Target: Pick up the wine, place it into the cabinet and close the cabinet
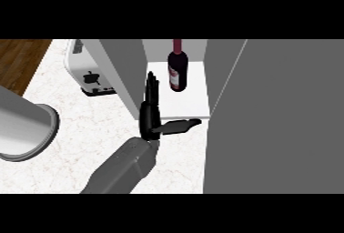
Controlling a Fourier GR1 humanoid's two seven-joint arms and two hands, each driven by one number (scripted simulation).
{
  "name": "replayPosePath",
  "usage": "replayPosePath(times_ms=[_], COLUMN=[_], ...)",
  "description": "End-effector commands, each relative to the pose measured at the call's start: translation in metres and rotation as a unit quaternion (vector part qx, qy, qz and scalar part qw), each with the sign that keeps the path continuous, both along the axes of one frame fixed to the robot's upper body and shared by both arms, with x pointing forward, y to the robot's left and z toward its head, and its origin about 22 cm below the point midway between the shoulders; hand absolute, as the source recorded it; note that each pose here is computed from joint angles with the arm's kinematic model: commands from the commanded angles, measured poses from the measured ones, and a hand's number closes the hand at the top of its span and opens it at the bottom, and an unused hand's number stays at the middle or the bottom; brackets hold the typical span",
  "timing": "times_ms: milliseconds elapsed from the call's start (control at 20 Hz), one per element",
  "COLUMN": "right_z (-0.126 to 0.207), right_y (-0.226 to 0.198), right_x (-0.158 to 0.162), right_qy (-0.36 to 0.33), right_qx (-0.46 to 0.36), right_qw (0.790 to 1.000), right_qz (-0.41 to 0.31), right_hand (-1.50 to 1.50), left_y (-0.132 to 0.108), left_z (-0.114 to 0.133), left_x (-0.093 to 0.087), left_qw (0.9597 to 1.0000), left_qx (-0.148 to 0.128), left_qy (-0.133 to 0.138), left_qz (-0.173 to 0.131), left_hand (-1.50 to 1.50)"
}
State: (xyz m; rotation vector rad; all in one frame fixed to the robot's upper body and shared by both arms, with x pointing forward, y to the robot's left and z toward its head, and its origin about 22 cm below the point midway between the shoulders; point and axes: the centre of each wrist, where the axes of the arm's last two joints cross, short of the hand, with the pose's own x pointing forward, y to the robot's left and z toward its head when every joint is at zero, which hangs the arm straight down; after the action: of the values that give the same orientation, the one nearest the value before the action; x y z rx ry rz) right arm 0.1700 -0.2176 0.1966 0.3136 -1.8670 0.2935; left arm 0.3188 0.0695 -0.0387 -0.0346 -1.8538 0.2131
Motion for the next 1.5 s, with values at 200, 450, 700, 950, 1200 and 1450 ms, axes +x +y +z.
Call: replayPosePath(times_ms=[200,450,700,950,1200,1450], right_z=[0.018,0.010,0.002,0.025,0.003,0.006], right_y=[-0.017,-0.008,-0.003,-0.011,-0.009,-0.010], right_x=[-0.029,-0.014,-0.021,-0.016,-0.038,-0.029], right_qy=[-0.022,-0.018,-0.023,-0.024,-0.014,0.009], right_qx=[-0.012,0.004,0.004,-0.004,-0.010,-0.015], right_qw=[1.000,1.000,1.000,1.000,1.000,0.998], right_qz=[-0.012,-0.016,-0.016,-0.010,0.013,0.059], right_hand=[-1.50,-1.50,-1.50,-1.50,-1.50,1.50], left_y=[-0.028,-0.016,-0.020,0.000,0.018,0.045], left_z=[0.020,0.028,0.052,0.062,0.063,0.081], left_x=[-0.054,-0.094,-0.113,-0.138,-0.175,-0.198], left_qw=[0.9998,0.9989,0.9991,0.9987,0.9985,0.9975], left_qx=[0.000,-0.029,-0.027,-0.031,-0.036,-0.043], left_qy=[-0.017,-0.029,-0.027,-0.035,-0.040,-0.035], left_qz=[-0.008,-0.021,0.018,0.019,-0.010,-0.045], left_hand=[-1.50,-1.50,-1.50,-1.50,-1.50,-1.50])
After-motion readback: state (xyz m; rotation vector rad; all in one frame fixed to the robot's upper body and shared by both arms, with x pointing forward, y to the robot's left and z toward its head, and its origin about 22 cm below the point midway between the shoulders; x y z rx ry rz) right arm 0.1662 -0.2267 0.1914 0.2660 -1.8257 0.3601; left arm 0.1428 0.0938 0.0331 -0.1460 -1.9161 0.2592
